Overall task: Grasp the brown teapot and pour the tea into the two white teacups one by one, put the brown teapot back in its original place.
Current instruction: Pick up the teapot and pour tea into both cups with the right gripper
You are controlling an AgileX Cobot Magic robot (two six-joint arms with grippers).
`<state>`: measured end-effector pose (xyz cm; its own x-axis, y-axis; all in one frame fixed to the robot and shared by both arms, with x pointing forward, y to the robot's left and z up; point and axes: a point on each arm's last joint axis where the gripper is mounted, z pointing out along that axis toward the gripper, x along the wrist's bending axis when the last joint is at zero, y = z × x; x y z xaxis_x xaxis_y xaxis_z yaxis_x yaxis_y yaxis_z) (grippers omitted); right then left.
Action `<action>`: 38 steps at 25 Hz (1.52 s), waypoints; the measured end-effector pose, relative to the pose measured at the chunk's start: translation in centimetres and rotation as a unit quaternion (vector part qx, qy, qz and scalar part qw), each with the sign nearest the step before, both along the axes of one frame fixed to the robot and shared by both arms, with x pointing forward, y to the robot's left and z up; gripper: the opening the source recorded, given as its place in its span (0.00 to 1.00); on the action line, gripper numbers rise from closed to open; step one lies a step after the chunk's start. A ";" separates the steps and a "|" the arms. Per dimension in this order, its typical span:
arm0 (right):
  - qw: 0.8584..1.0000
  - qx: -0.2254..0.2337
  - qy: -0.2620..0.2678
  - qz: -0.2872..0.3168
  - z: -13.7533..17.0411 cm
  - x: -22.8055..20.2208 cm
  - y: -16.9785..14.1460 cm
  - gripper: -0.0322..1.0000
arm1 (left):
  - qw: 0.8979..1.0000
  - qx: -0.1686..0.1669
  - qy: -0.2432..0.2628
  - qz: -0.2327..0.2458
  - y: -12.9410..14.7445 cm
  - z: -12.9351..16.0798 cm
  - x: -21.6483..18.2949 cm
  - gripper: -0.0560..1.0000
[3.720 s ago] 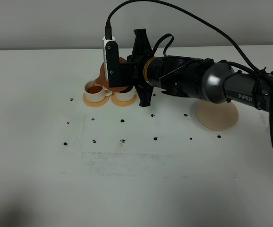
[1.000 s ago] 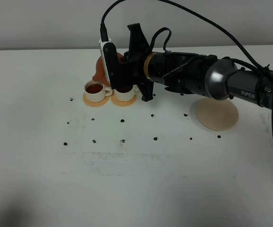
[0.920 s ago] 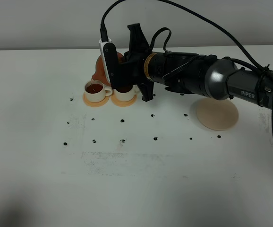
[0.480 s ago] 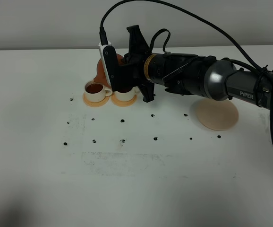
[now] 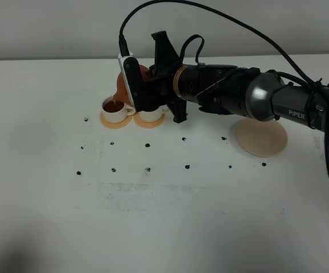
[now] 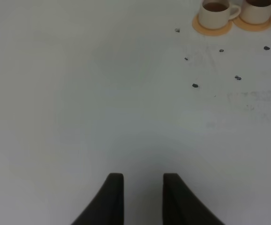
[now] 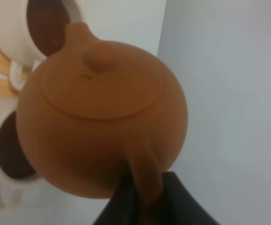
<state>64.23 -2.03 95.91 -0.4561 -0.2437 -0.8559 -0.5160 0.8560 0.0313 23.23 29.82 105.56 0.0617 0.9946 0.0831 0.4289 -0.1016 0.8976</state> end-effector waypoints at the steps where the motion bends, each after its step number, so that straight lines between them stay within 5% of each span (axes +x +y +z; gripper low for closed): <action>1: 1.000 -0.003 -0.002 0.002 0.0 0.0 0.0 0.11 | 1.000 0.000 0.000 0.000 0.0 0.0 0.0 0.26; 22: 0.999 -0.027 -0.018 0.016 0.0 0.0 -0.1 0.11 | 1.000 0.000 0.000 0.000 0.0 0.0 0.0 0.26; 38: 0.998 0.048 0.034 -0.038 0.0 0.0 0.0 0.11 | 1.000 0.000 0.000 0.000 0.0 0.0 0.0 0.26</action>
<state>64.22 -2.06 95.86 -0.5285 -0.1239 -0.8399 -0.4433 0.8840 0.1485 23.23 29.82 105.56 0.0617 0.9946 0.0831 0.4289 -0.1016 0.8976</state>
